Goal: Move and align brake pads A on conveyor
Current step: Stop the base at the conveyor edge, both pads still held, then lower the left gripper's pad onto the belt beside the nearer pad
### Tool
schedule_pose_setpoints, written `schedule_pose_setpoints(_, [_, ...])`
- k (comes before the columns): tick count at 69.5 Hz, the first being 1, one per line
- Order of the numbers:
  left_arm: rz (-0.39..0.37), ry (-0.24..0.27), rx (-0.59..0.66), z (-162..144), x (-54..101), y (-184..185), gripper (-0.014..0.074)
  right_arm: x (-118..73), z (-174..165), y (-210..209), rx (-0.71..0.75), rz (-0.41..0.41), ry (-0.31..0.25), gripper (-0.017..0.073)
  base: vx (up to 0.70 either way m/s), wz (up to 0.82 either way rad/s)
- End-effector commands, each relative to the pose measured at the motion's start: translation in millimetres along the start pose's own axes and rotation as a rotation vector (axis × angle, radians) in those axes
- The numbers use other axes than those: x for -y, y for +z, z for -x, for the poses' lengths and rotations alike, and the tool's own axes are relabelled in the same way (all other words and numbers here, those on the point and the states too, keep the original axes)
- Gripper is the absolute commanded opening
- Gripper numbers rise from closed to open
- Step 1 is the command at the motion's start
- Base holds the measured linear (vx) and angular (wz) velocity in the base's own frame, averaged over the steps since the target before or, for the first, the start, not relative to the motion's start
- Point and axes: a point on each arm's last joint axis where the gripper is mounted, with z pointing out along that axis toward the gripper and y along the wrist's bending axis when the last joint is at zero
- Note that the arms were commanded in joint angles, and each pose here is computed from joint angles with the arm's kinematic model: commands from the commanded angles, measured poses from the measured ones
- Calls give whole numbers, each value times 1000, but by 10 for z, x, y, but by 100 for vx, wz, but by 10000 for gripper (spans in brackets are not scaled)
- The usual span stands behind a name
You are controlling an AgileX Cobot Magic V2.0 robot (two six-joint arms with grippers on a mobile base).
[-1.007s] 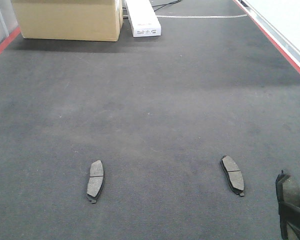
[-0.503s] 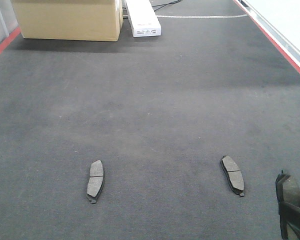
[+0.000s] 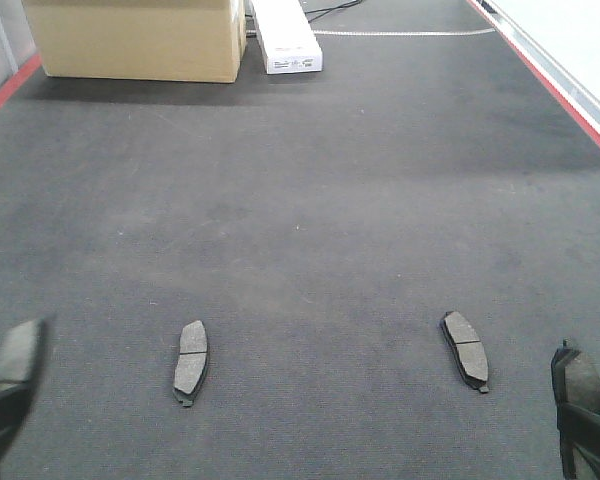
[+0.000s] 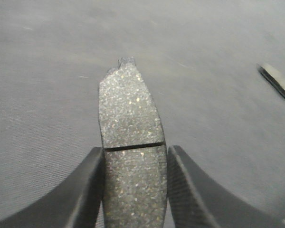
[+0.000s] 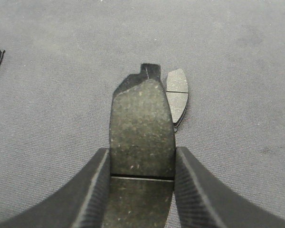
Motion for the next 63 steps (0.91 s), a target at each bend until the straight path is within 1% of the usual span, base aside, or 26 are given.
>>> schedule_pose_setpoints(1, [-82,-27,91,309,100,79,224,-12,161,-50,113,9,-11,101,0,0])
schedule_pose_setpoints(6, [-130,-60,50,404,139,229,233,-12,161,-50,113,9,-11,101,0,0])
schedule_pose_setpoints(7, [-145,-75,44,421,151,258,235,-12,161,-50,113,9,-11,101,0,0])
schedule_pose_setpoints(8, [-155,-70,29,440,159,305,237,-12,161,-50,113,9,-11,101,0,0])
schedule_pose_setpoints(9, [-171,-86,22,457,171,335,238,-12,161,-50,113,9,-11,101,0,0])
schedule_pose_setpoints(10, [-184,-78,16,481,183,362,239,-12,161,-50,113,9,-11,101,0,0])
schedule_pose_setpoints(15, [-255,-89,-37,538,259,533,242,-12,161,-50,113,9,-11,101,0,0])
schedule_pose_setpoints(16, [-274,-101,-41,554,283,561,243,-12,161,-50,113,9,-11,101,0,0])
schedule_pose_setpoints(17, [-288,-93,-42,576,304,587,243,-12,161,-50,113,9,-11,101,0,0])
schedule_pose_setpoints(24, [-368,-92,-81,641,470,814,246,-12,161,-50,113,9,-11,101,0,0])
schedule_pose_setpoints(29, [-393,-69,-107,684,591,976,245,-12,161,-50,113,9,-11,101,0,0])
schedule_pose_setpoints(35, [-403,-46,-122,718,734,1137,245,-12,161,-50,113,9,-11,101,0,0])
schedule_pose_setpoints(39, [-397,-44,-134,726,810,1266,245,-12,161,-50,113,9,-11,101,0,0])
schedule_pose_setpoints(41, [-389,-60,-143,732,856,1356,245,-12,161,-50,113,9,-11,101,0,0])
schedule_pose_setpoints(44, [-369,-88,-148,740,886,1458,245,-12,161,-50,113,9,-11,101,0,0])
schedule_pose_setpoints(46, [-352,-121,-157,747,887,1549,245,-12,161,-50,113,9,-11,101,0,0])
schedule_pose_setpoints(49, [-332,-153,-169,750,888,1660,245,-12,161,-50,113,9,-11,101,0,0])
schedule_pose_setpoints(55, [-294,-196,-193,751,890,1921,245,-12,161,-50,113,9,-11,101,0,0])
schedule_pose_setpoints(63, [-271,-251,-227,749,910,2205,245,-12,161,-50,113,9,-11,101,0,0])
